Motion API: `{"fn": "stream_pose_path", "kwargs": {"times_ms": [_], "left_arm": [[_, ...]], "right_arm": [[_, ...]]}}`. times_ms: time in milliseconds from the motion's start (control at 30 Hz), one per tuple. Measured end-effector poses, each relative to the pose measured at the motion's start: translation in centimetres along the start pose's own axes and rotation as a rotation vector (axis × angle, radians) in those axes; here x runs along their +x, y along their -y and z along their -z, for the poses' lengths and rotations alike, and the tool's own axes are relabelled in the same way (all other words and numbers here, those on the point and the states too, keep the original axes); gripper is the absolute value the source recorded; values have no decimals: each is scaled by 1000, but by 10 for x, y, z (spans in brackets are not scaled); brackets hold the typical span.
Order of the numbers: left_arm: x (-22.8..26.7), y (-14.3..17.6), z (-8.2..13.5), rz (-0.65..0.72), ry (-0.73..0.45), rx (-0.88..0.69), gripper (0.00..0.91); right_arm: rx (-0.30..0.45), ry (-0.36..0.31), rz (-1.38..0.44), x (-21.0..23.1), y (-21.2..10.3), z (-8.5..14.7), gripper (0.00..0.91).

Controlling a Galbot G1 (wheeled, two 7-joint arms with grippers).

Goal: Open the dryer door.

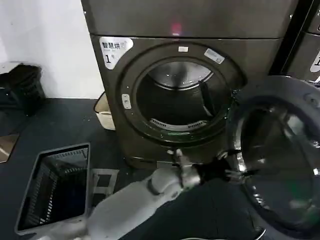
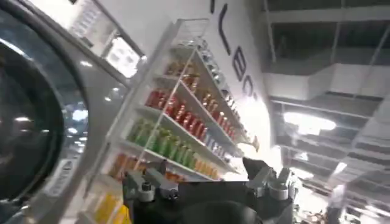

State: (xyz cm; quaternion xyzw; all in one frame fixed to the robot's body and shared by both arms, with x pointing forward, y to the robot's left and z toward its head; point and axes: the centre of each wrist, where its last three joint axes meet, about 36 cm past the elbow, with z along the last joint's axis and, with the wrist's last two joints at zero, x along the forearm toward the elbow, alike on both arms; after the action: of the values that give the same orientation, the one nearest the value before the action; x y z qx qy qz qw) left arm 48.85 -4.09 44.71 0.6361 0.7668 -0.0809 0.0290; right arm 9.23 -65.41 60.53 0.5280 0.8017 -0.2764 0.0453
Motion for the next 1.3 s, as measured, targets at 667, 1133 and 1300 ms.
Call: {"fn": "stream_pose_path", "kwargs": {"times_ms": [667,1133,1300], "left_arm": [[-80,7,-7,5,26,-22,907],[-84,28,1,-37,162,-99,907],[-38,16,-14,-19,248,-219,907]], "right_arm": [[-15,25,-13,-1,24,6,907],[-9,21,22,2,32,6,907],[0,20,18,0,41,6,907]]}}
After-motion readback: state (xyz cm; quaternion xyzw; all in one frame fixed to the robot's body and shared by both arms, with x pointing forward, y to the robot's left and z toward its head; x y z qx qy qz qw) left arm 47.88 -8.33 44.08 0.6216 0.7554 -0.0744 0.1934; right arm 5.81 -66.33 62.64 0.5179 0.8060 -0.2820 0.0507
